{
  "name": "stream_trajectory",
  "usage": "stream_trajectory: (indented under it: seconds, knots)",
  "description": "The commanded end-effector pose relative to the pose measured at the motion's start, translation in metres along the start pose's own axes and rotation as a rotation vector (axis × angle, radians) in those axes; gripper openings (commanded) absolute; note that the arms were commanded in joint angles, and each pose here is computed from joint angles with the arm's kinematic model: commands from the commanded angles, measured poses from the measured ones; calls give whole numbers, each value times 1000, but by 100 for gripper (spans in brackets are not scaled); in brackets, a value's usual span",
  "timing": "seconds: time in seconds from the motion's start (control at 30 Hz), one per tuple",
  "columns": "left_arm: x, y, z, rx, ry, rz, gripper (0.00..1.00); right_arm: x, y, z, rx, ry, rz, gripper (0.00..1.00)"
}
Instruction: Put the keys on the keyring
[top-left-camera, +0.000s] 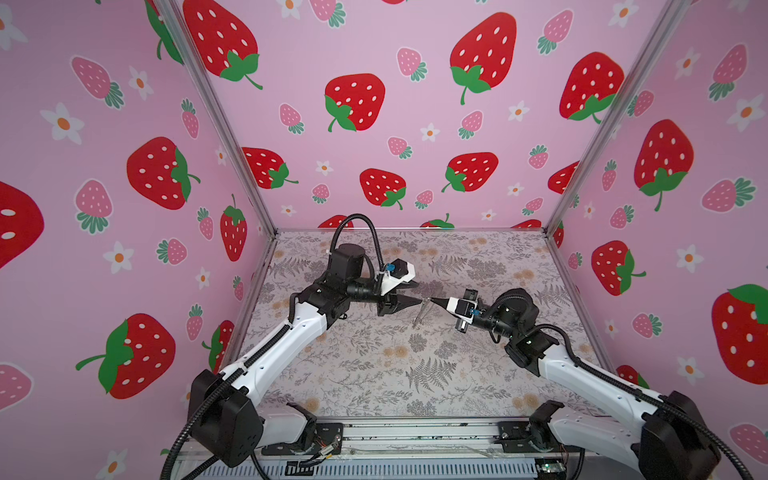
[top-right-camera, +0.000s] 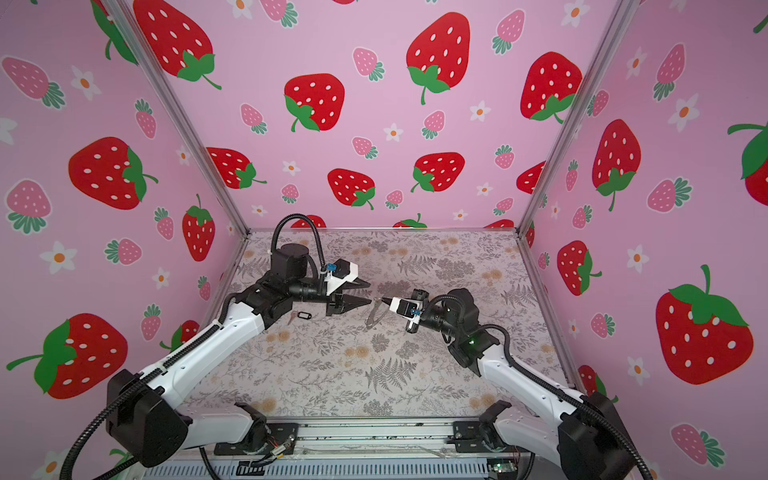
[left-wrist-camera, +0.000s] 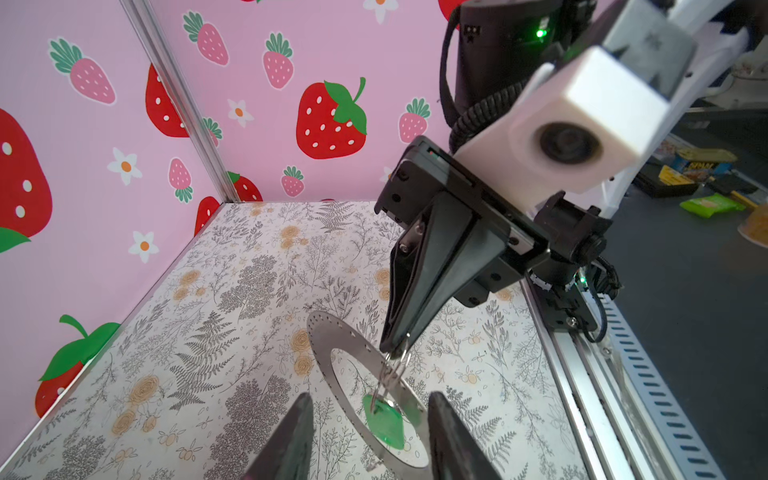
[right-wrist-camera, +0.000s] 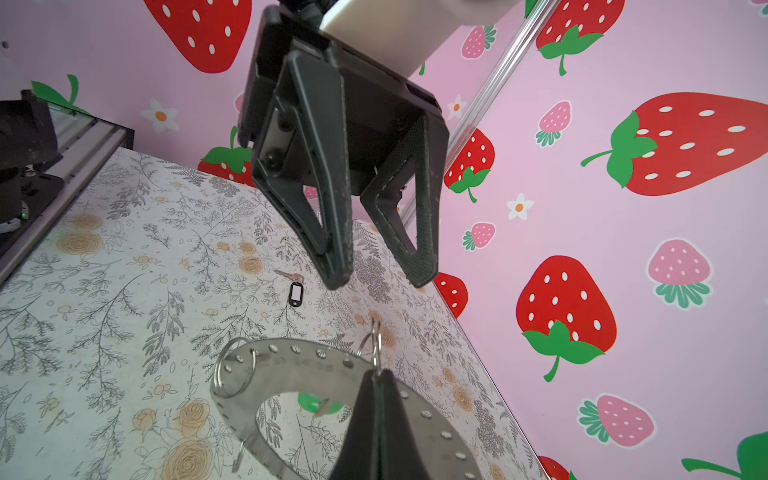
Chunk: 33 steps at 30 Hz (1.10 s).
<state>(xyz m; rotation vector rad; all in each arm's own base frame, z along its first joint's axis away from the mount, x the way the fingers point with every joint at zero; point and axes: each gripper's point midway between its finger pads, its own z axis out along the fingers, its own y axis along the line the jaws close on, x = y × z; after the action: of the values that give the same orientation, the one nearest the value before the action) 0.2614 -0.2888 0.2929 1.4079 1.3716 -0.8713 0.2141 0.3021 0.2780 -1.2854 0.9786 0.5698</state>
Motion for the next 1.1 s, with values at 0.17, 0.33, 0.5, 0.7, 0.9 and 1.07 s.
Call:
stream_trajectory:
  seconds: [0.17,0.33,0.5,0.7,0.9,1.07]
  knots:
    - [-8,-10,5,51,25,124,42,-34,-3,-1,-45,-120,-34,0]
    - [-8,-13,8,60,34,129,38,-37,-1,0,-65,-131,-36,0]
    - [-5,-14,10,64,49,135,32,-40,1,0,-81,-145,-36,0]
    - [-6,-15,10,65,43,140,24,-38,4,1,-101,-143,-26,0]
    - [-8,-17,10,73,37,143,21,-34,5,3,-105,-135,-15,0]
    - [-11,-19,11,83,29,146,18,-33,5,4,-110,-134,-10,0]
